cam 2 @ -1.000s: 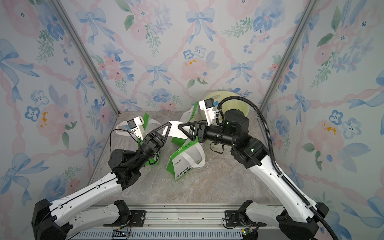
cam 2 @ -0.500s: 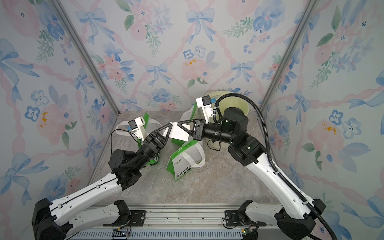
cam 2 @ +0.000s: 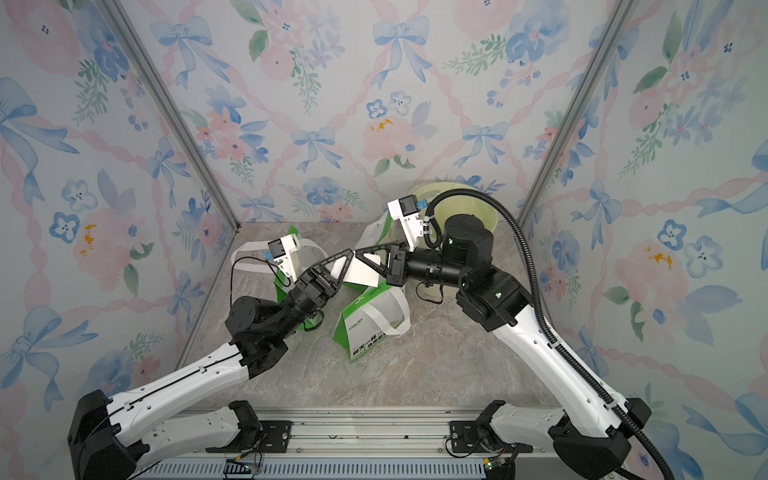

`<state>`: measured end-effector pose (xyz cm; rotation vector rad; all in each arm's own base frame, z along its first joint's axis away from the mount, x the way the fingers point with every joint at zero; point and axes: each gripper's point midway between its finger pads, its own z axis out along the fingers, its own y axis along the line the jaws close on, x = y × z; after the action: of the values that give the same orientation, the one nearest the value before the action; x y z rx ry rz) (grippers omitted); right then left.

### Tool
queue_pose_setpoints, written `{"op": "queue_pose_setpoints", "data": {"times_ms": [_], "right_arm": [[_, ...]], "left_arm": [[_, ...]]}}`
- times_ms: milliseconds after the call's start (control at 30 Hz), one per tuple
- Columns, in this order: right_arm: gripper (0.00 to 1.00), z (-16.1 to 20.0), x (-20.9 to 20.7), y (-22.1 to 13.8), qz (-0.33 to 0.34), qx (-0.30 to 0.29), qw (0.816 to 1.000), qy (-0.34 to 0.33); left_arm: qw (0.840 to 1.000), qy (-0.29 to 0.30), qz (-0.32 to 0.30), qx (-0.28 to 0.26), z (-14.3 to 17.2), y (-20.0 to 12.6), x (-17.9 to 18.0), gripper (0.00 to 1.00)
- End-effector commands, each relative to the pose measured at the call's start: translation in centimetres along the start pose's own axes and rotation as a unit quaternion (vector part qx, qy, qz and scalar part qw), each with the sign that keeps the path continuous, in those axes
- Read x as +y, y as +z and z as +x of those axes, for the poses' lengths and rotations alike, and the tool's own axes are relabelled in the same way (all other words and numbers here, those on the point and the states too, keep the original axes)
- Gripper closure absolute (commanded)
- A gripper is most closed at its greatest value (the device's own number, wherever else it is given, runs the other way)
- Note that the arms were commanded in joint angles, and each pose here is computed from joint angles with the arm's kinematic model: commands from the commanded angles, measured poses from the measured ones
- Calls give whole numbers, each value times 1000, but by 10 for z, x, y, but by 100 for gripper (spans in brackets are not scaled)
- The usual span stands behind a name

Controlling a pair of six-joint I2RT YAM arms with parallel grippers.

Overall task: Shred takeout receipts and throw away
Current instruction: Shred the takeout receipt.

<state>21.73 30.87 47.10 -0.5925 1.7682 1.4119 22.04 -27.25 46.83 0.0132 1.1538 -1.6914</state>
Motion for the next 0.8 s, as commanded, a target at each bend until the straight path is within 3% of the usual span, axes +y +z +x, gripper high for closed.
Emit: {"op": "queue_pose_setpoints", "data": {"times_ms": [0, 133, 300, 433, 533, 667, 767], "right_arm": [[100, 2, 1, 0, 13, 20, 999, -29], [100, 9, -7, 0, 56, 58, 991, -104], [100, 24, -6, -1, 112, 106, 942, -297], [100, 19, 17, -1, 85, 83, 919, -377], [100, 14, 41, -6, 37, 44, 922, -383], [100, 6, 76, -17, -52, -6, 942, -331], [100, -11, 71, -25, -60, -52, 954, -288]], "left_arm": [[1000, 3, 24, -2, -6, 3, -16, 100], [1000, -16, 5, -19, -12, 2, -11, 100], [992, -93, -87, -27, -10, 5, 24, 100], [985, -106, -135, -5, 2, 7, 42, 100], [982, -109, -157, -11, 3, 2, 53, 100], [979, -106, -175, -17, 5, -3, 63, 100], [978, -102, -179, -15, 6, -2, 67, 100]]}}
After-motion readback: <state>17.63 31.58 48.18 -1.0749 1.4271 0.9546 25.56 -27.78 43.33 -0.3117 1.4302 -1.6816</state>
